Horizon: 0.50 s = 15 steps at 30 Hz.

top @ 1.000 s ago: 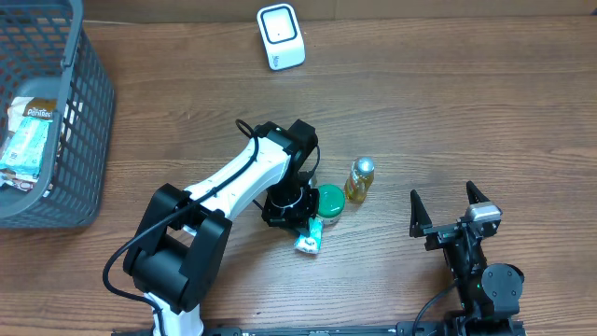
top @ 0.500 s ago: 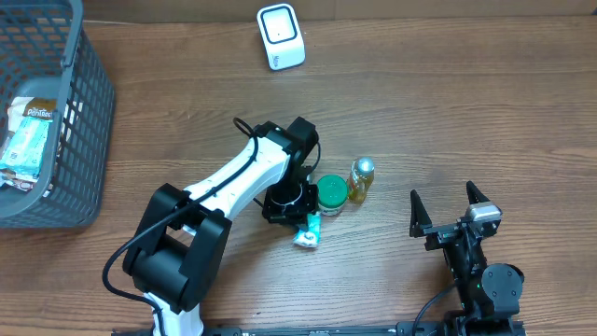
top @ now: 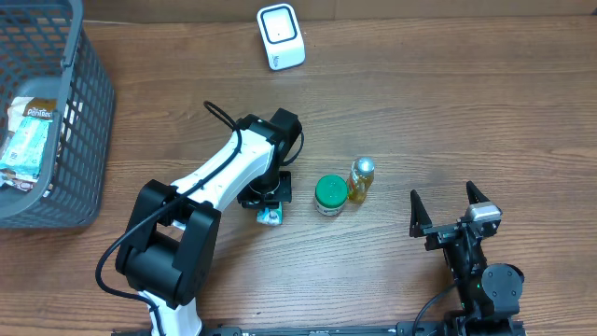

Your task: Scan the item barcode

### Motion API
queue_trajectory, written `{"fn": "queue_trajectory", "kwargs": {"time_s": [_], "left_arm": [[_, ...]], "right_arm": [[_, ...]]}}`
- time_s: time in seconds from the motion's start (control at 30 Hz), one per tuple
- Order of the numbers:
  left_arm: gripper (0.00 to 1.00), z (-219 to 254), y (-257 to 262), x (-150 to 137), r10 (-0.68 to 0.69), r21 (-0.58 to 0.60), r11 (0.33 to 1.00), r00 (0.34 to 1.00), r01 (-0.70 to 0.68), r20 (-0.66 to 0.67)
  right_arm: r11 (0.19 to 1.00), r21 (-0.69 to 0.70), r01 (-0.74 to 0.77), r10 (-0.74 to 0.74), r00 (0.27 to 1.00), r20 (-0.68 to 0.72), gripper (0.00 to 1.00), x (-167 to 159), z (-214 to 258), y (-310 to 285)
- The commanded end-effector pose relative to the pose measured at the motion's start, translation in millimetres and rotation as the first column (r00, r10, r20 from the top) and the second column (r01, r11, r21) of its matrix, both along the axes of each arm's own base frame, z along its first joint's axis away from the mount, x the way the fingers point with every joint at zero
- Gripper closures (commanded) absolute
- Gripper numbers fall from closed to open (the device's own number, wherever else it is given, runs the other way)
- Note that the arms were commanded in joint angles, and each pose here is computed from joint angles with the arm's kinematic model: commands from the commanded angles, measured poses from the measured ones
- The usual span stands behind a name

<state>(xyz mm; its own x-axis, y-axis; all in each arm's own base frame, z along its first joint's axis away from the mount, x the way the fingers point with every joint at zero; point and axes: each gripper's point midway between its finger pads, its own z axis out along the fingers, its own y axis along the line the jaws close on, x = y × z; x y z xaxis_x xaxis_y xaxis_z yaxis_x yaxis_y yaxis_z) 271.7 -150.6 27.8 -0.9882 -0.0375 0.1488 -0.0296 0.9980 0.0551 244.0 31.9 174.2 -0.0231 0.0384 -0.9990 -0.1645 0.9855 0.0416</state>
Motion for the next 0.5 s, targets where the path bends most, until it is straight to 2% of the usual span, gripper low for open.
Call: {"fn": "queue_trajectory", "kwargs": {"time_s": [0.0, 0.07, 0.17, 0.27, 0.4, 0.47], "left_arm": [[0.74, -1, 6, 15, 0.006, 0.054, 0.999, 0.997, -0.011, 0.078], [0.65, -1, 4, 19, 0.014, 0.035, 0.999, 0.996, -0.017, 0.09], [0.63, -2, 1, 23, 0.017, -0.008, 1.0, 0.996, -0.017, 0.087], [0.56, -1, 0, 24, -0.008, -0.061, 0.998, 0.998, 0.012, 0.067], [0.55, 4, 0, 25, -0.013, -0.182, 0.983, 1.0, 0.017, 0.02], [0.55, 9, -5, 26, -0.036, -0.305, 0.952, 0.999, 0.034, -0.003]], "right_arm": [[1.0, -0.004, 0.003, -0.003, 1.0, 0.003, 0.0, 0, -2, -1], [1.0, -0.004, 0.003, -0.003, 1.0, 0.003, 0.0, 0, -2, -1], [1.0, -0.004, 0.003, -0.003, 1.0, 0.003, 0.0, 0, -2, -1], [1.0, -0.004, 0.003, -0.003, 1.0, 0.003, 0.0, 0, -2, -1], [1.0, -0.004, 0.003, -0.003, 1.0, 0.003, 0.0, 0, -2, -1], [1.0, -0.004, 0.003, -0.003, 1.0, 0.003, 0.0, 0, -2, -1]]}}
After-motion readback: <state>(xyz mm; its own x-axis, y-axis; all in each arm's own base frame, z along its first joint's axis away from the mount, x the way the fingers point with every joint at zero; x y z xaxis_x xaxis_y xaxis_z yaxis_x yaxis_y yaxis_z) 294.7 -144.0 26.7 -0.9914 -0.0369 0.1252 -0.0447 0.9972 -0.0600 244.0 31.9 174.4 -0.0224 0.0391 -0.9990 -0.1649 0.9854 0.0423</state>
